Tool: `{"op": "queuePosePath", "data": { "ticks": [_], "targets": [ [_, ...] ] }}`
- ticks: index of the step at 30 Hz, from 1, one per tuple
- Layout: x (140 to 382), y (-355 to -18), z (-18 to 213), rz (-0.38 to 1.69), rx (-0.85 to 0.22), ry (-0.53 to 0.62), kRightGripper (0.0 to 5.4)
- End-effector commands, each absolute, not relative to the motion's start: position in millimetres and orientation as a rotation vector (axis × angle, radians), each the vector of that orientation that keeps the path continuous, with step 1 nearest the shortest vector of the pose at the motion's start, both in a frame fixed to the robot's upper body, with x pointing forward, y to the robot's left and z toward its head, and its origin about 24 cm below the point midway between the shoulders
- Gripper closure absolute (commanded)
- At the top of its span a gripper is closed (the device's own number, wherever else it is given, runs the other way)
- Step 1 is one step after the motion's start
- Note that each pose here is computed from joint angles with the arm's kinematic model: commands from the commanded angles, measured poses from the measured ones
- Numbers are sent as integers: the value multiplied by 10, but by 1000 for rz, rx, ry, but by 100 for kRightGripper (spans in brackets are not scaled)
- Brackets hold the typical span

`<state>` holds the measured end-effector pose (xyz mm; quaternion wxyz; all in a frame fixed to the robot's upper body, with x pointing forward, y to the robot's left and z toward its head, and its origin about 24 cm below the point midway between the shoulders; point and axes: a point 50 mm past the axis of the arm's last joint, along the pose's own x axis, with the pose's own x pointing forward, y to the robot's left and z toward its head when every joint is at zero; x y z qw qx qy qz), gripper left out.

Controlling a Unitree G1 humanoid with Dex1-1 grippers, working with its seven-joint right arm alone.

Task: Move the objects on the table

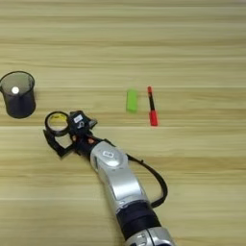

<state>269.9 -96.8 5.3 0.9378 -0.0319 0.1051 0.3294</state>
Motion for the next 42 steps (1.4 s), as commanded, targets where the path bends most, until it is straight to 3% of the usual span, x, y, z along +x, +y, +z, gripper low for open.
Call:
{"op": "queuePosePath", "data": {
  "ticks": [1,5,17,26,42],
  "targets": [
    [2833,-908,279,686,-81,109,4],
    [2828,-906,271,693,-78,112,4],
    [2838,-903,268,690,-71,114,137],
    [2883,-1041,340,596,-81,90,138],
    [2615,-1320,414,511,-108,117,139]
  ]
}}
